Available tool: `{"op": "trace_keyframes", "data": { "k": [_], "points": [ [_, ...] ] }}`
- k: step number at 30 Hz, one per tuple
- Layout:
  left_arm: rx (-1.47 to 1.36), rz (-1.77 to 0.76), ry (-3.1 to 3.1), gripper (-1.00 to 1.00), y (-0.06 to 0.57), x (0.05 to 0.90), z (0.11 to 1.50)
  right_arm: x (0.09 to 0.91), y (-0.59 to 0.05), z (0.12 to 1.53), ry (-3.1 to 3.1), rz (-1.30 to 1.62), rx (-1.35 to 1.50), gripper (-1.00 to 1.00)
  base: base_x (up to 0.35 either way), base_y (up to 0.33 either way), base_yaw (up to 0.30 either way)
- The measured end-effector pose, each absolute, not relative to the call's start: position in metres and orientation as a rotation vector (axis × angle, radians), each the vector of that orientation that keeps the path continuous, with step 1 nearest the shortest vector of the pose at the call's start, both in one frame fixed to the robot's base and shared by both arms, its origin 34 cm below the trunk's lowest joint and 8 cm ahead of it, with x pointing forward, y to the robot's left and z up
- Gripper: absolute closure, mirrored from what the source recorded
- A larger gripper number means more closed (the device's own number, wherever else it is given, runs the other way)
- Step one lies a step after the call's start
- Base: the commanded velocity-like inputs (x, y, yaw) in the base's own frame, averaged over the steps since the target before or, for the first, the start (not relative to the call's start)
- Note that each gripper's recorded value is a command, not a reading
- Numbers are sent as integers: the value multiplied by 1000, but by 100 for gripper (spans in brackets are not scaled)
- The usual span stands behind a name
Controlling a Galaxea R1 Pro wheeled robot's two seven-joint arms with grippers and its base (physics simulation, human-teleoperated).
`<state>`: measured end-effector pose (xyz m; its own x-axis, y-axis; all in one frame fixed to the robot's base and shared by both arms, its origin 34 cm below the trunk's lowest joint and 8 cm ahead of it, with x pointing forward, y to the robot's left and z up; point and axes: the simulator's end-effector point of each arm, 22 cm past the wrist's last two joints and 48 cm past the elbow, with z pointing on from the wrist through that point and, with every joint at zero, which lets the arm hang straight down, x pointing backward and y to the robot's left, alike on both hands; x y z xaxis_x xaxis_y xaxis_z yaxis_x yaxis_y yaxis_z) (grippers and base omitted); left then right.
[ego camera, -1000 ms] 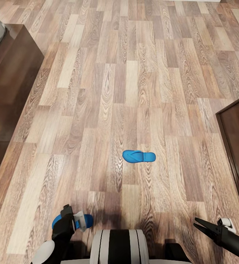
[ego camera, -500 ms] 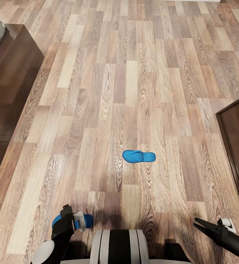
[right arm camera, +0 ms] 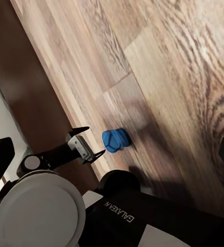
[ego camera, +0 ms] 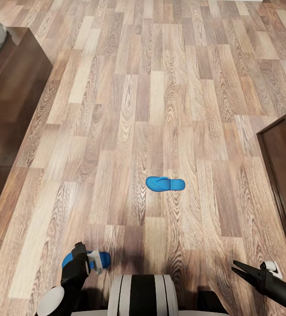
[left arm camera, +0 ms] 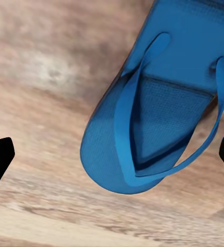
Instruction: In the bedroom, move the book from the bed onto either nightstand, and place the two sandals side by side next to the bed.
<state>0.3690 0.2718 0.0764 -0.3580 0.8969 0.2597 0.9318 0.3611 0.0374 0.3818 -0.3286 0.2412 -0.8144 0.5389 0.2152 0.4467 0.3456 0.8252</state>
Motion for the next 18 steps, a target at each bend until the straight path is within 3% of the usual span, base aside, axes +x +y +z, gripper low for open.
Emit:
{"op": "trace_keyframes", "data": {
  "k": [18],
  "points": [
    [-1653, -268, -2426, -100, 272, 370, 76, 382, -329, 241, 2498, 1483, 918, -100, -9, 0, 0]
  ]
}}
